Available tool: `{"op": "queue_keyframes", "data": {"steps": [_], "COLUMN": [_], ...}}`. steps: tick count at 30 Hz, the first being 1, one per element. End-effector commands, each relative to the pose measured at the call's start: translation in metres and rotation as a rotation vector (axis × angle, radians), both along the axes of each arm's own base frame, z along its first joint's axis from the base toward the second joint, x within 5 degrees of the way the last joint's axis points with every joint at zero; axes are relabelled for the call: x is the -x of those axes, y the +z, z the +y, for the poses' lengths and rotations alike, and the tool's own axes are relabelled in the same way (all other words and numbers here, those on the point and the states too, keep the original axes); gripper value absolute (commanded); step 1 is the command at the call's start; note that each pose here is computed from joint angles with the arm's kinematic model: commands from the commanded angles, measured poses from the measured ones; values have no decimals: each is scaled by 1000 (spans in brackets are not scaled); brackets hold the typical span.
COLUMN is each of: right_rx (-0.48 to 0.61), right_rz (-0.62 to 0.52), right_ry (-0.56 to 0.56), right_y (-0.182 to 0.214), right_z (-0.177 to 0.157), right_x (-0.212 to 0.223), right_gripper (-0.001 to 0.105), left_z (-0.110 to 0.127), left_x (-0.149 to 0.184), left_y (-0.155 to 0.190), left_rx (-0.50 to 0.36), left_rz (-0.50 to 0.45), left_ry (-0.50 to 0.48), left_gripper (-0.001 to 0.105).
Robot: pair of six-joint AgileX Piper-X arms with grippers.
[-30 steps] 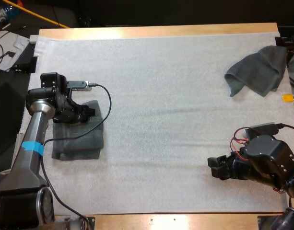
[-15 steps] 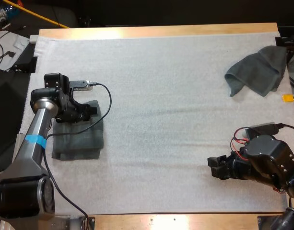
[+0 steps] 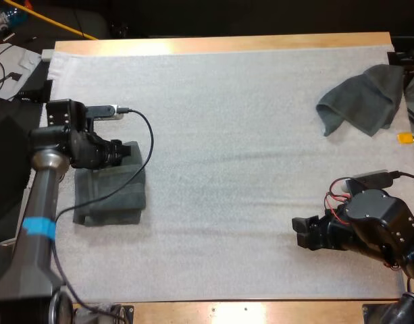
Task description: Pick towel from pile, fold and stack
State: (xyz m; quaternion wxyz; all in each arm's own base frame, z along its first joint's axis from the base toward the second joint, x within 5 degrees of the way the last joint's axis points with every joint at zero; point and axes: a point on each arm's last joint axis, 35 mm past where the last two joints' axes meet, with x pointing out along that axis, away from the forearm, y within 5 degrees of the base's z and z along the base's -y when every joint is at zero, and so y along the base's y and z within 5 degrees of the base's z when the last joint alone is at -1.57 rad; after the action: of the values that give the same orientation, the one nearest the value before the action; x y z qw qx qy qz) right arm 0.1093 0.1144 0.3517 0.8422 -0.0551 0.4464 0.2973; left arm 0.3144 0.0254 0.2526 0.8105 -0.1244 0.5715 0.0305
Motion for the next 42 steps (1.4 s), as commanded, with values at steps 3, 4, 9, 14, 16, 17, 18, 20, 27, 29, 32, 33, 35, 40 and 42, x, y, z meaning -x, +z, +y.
{"op": "queue_keyframes", "data": {"steps": [3,4,9,14,16,17,18,20,27,29,32,33,35,40,42], "right_rx": [25,34,82,120,137,155,150,147,183,197,211,219,228,249,257], "right_rz": [-89,-103,-154,-140,-132,-121,-122,-123,-86,-73,-58,-51,-51,-86,-112], "right_ry": [-2,-4,-26,-98,-138,-181,-174,-193,-376,-429,-512,-533,-573,-602,-597], "right_y": [4,4,0,-8,-10,-13,-13,-14,-20,-21,-21,-22,-20,-10,-4], "right_z": [1,2,7,-2,-11,-21,-18,-20,-64,-79,-101,-107,-118,-128,-128], "right_x": [-4,-5,-22,-49,-60,-68,-67,-69,-91,-94,-95,-94,-90,-74,-64], "right_gripper": [67,67,67,67,67,67,67,67,67,66,66,67,66,67,67], "left_z": [-3,-4,-5,-7,-8,-9,-10,-13,-27,-29,-31,-31,-31,-32,-32], "left_x": [27,33,61,84,92,98,95,94,101,103,104,105,108,119,127], "left_y": [45,52,79,98,104,109,107,107,112,113,113,114,117,124,129], "left_rx": [1,0,-9,-15,-15,-15,-16,-14,-13,-16,-16,-19,-24,-52,-68], "left_rz": [-111,-127,-186,-240,-260,-276,-268,-261,-276,-277,-277,-284,-291,-323,-346], "left_ry": [6,6,8,5,3,0,-4,-19,-84,-97,-108,-109,-113,-122,-125], "left_gripper": [61,61,61,61,61,61,61,61,61,61,61,61,61,61,61]}}
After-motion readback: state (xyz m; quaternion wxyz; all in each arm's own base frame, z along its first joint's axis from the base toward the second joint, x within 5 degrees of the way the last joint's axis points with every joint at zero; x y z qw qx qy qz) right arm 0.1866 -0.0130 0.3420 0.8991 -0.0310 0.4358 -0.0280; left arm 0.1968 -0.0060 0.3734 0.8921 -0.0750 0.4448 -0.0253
